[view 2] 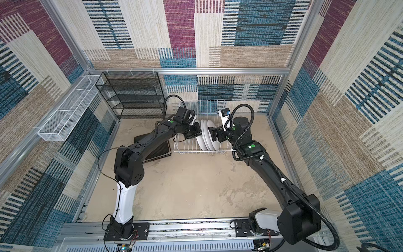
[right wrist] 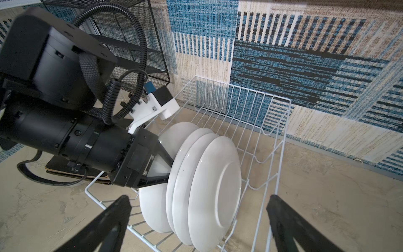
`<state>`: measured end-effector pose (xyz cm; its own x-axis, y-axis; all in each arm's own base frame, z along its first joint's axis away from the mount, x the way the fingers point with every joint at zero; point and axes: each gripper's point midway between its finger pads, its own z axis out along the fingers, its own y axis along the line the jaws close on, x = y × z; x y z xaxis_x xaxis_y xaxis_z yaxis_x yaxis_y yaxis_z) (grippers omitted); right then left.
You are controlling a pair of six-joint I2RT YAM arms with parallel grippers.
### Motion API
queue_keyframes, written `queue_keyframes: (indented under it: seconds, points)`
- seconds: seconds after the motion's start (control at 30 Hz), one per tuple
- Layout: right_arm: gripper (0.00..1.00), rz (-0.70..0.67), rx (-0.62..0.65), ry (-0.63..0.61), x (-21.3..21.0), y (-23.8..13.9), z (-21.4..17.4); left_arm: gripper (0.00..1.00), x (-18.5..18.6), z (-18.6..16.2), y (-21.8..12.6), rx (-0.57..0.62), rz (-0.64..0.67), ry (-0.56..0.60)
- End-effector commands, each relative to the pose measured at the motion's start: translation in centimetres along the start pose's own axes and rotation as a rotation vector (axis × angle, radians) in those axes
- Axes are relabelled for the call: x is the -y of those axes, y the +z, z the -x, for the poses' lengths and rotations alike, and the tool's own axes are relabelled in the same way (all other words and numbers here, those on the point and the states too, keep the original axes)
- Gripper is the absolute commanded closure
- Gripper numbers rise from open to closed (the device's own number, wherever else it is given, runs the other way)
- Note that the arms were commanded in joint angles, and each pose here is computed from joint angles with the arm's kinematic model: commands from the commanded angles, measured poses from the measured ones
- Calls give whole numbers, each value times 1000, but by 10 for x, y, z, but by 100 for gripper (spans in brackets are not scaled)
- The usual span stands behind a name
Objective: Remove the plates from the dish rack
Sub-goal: 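Lower the left gripper onto the rim of the nearest white plate, then tilt the white plate out of the rack toward the right gripper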
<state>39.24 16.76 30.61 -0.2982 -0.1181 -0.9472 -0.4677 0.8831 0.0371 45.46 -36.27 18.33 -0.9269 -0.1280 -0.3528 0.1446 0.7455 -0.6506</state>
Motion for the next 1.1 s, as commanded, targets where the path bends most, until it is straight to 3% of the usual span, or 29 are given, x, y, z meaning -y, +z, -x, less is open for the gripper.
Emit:
queue_keyframes:
  seconds: [0.0, 1.07]
  points:
    - [0, -1, 31, 3, 0, -1, 8, 100, 4, -1, -11, -2, 0, -23]
    - [0, 7, 46, 10, -1, -2, 11, 100, 27, 16, -78, 94, -62, -5]
